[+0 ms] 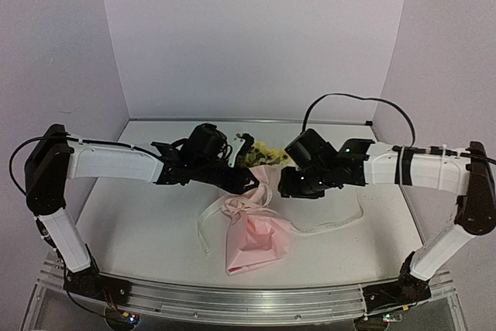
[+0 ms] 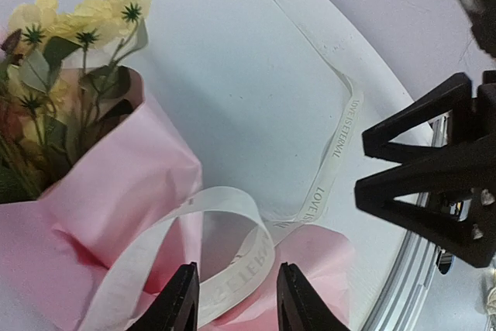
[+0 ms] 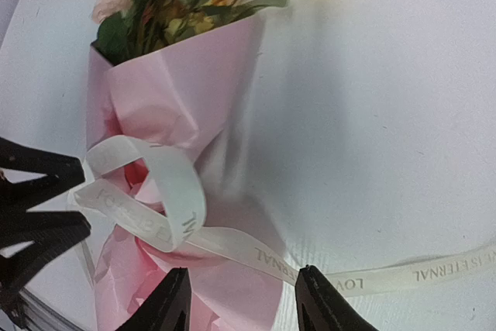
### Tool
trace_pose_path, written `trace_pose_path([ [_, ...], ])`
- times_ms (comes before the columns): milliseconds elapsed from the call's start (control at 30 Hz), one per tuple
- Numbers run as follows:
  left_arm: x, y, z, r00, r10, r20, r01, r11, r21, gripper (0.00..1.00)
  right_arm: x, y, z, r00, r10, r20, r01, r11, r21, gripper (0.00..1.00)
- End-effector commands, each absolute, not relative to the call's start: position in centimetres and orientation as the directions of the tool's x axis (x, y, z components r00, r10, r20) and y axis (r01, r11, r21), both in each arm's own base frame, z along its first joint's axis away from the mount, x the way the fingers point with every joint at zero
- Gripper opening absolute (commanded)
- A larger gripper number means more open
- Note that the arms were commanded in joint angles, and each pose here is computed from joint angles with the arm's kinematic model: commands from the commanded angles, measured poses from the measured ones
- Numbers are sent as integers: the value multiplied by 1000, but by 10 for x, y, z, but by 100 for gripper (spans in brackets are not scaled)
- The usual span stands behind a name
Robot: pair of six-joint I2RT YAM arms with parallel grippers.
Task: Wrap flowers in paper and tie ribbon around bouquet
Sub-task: Place the left side of the half-tied ribbon on the folded bouquet, then pick up the right side of the half-tied ribbon from the center of the board.
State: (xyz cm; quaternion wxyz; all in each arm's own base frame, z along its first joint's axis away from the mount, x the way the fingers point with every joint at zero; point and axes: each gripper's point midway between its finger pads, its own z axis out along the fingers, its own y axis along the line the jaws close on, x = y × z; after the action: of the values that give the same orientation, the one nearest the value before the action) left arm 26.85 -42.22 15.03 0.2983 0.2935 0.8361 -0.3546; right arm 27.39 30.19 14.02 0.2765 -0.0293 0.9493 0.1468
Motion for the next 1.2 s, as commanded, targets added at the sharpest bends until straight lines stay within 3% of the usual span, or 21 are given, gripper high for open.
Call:
trace_pose_path([
  [0, 255, -450, 143, -683, 332, -650, 687, 593, -419, 39, 262, 238, 125, -830, 197, -522, 94, 972, 217, 49],
  [200, 255, -463, 124, -715, 366, -596, 652, 656, -379, 43, 228, 160, 78, -806, 400, -436, 359, 916, 177, 57],
  [533, 272, -465, 104, -727, 371, -578, 608, 739, -291, 42, 213, 111, 57, -729, 525, -439, 511, 844, 163, 65],
  [700, 274, -475, 105, -723, 373, -582, 618, 725, -303, 32, 220, 100, 44, -713, 559, -424, 562, 816, 132, 66],
  [833, 275, -477, 107, -719, 374, -587, 624, 719, -307, 17, 232, 95, 36, -684, 602, -412, 600, 785, 152, 66],
  [1033, 273, -474, 113, -713, 365, -599, 626, 716, -309, 0, 249, 93, 16, -681, 618, -393, 627, 769, 124, 58],
  [1167, 270, -471, 126, -703, 354, -617, 636, 700, -324, 0, 254, 94, 7, -678, 622, -391, 637, 763, 110, 38],
])
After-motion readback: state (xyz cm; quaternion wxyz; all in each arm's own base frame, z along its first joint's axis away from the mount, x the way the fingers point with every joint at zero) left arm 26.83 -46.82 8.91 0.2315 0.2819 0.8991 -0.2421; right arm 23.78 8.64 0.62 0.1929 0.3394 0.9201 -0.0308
